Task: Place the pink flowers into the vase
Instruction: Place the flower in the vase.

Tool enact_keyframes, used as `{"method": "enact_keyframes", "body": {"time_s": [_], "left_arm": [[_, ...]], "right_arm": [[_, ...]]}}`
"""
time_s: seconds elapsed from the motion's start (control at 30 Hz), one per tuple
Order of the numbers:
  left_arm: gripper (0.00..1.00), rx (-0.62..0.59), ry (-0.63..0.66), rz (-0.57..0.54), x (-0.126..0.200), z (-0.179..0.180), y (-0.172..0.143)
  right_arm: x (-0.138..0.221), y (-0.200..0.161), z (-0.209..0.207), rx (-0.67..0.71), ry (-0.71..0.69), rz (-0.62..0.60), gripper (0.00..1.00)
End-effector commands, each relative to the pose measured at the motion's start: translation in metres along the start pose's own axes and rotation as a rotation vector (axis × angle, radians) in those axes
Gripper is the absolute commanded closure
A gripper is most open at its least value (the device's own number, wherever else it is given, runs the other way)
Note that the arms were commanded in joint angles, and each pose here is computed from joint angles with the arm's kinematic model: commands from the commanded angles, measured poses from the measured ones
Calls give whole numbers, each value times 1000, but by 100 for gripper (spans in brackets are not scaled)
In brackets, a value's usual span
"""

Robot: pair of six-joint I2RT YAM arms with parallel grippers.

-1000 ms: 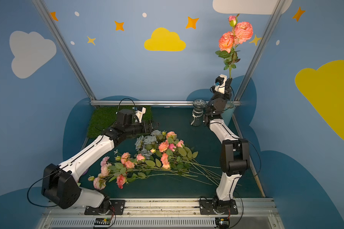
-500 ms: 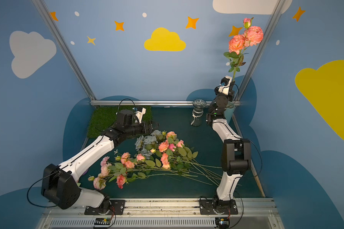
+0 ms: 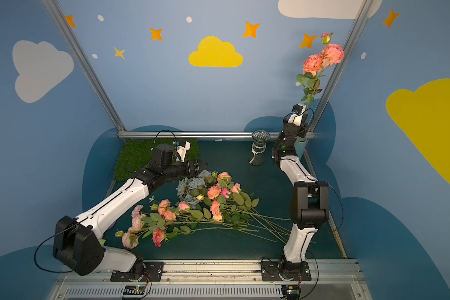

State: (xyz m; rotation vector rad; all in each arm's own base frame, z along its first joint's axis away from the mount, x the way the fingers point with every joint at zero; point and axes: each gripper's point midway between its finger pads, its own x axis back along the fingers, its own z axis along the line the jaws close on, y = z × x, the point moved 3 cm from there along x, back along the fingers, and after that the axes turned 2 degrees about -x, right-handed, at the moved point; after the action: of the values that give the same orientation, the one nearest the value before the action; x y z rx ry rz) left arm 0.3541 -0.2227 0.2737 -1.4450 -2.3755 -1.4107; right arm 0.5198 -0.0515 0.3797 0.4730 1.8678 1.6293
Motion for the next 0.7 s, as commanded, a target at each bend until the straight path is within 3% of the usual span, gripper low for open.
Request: {"method": "enact_keyframes", "body": {"time_s": [0.0, 0.3, 0.67], "left_arm": [[12, -26, -2, -20, 7, -4, 3], [12, -30, 0, -29, 11, -5, 3], [11, -34, 9, -39, 14, -5, 5]], "right_arm": [[-1, -13, -11, -8, -31, 107, 100], [1, -36, -20, 10, -53, 237, 100], [-2, -59, -20, -8, -48, 288, 100]]}}
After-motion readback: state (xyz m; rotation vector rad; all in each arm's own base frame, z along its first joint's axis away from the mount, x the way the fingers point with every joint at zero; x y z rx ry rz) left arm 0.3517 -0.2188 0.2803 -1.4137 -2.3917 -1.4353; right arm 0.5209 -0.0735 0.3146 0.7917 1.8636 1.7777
